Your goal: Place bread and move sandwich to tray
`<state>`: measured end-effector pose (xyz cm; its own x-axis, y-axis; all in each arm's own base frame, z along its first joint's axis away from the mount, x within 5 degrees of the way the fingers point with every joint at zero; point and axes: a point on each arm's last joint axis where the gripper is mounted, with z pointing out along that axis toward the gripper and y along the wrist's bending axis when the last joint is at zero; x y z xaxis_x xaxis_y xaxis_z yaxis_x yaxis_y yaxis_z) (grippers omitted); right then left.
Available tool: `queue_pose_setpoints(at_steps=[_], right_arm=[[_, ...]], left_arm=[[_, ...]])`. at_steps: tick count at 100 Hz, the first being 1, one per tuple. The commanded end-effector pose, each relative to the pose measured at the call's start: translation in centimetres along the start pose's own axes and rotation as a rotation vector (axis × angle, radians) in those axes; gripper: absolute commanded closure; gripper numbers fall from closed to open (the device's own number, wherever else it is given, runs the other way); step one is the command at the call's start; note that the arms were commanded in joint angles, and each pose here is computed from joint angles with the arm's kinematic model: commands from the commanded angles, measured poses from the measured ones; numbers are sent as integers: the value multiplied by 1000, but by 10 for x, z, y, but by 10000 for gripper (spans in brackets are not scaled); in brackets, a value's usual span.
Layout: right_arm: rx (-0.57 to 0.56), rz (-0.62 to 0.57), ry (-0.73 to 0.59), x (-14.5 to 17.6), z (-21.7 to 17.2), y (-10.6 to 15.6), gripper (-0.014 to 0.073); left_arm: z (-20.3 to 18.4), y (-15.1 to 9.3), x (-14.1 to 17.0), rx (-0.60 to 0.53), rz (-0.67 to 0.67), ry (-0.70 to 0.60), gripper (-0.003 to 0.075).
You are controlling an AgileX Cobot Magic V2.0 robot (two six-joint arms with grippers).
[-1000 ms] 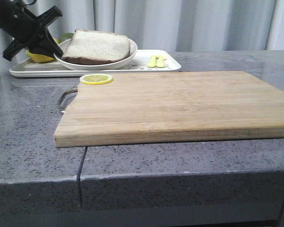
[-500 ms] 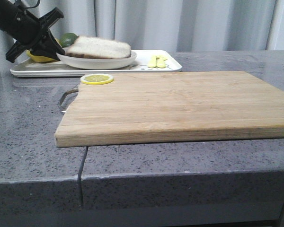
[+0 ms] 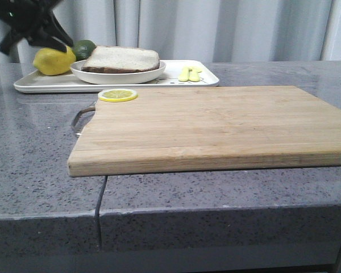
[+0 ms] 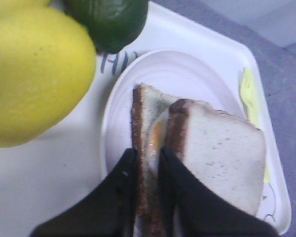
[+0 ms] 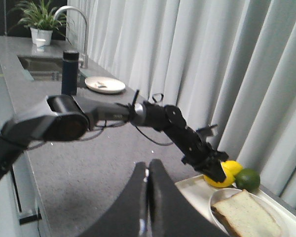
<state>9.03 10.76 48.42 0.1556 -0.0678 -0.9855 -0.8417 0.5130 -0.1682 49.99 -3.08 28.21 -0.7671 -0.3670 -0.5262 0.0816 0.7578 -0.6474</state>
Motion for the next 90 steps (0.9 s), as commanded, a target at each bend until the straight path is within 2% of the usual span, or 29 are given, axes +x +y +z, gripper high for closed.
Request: queue_pose_setpoints(at_steps=[1,26,51,69,90], right_arm=[[46,-66,-21,-8,-5,-3,657],[57,-78,51,19,-7,0,657],[210,-68,8,64,-30,4,657],[314,-71,-58,92,-54,11,657],[340,-63,-71,126,-74,23,657]], left_arm=[[-56,-49,-22,85,73,-135,738],[-104,-88,-19,129,222,-150,740],[-156,-126,-9,162,324,-206,740],[-191,-143,13,168,398,-249,740],[-224,-148,57,157,470,-290,740]])
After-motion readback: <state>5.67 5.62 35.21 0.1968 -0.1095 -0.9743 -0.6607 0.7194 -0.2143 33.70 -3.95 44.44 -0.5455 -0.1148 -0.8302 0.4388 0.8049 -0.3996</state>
